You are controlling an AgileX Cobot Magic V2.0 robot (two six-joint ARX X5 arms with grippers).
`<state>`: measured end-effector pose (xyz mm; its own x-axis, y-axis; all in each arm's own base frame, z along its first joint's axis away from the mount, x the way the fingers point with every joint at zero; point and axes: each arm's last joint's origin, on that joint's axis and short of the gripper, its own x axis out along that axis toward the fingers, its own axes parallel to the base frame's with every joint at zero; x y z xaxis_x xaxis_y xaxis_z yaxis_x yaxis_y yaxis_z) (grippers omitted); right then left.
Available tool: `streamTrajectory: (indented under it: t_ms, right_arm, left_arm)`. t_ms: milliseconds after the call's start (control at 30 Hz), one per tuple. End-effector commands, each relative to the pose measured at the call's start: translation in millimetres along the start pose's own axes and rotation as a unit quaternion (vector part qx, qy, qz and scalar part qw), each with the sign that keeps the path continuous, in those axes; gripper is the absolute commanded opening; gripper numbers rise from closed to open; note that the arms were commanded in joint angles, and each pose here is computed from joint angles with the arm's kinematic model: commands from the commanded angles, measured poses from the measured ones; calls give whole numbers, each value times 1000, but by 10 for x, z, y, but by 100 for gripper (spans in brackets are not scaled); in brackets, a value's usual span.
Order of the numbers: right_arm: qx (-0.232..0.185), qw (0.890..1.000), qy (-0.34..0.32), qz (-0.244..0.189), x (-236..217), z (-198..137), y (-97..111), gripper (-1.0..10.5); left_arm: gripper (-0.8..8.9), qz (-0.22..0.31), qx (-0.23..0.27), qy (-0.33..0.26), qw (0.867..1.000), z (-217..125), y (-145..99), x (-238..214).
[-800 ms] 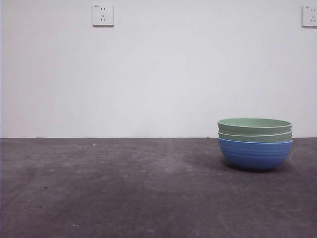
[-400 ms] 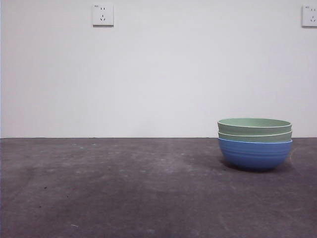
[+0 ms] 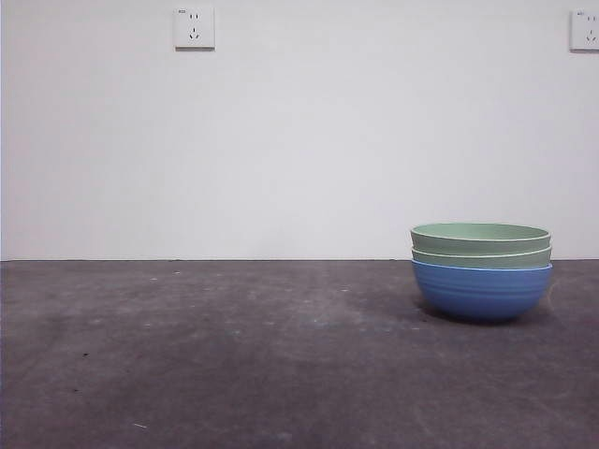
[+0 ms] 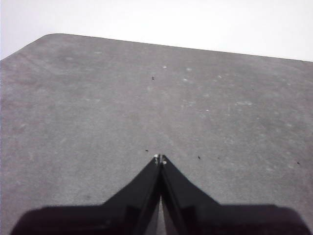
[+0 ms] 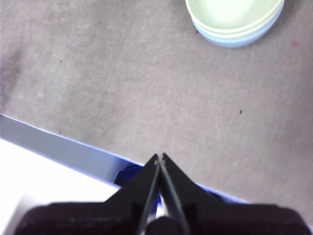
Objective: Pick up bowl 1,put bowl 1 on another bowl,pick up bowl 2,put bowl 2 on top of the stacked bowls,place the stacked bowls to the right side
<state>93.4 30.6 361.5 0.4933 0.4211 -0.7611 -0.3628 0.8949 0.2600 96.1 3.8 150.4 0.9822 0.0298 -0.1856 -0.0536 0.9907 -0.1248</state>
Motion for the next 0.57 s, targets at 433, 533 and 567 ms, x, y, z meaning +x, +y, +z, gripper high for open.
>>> streamTrajectory:
  t_ms: [433,533,567]
  right_arm:
    - [-123,916,-374,-76,135,-359,-191,3]
    - [-134,897,-414,-75,407,-522,-289,3]
    - [-133,894,-422,-74,490,-571,-319,3]
  left_arm:
    - [-3,1,-4,6,1000,-44,9,12]
    - [-3,1,-4,6,1000,-44,8,12]
    - [-3,1,-4,6,1000,-44,9,12]
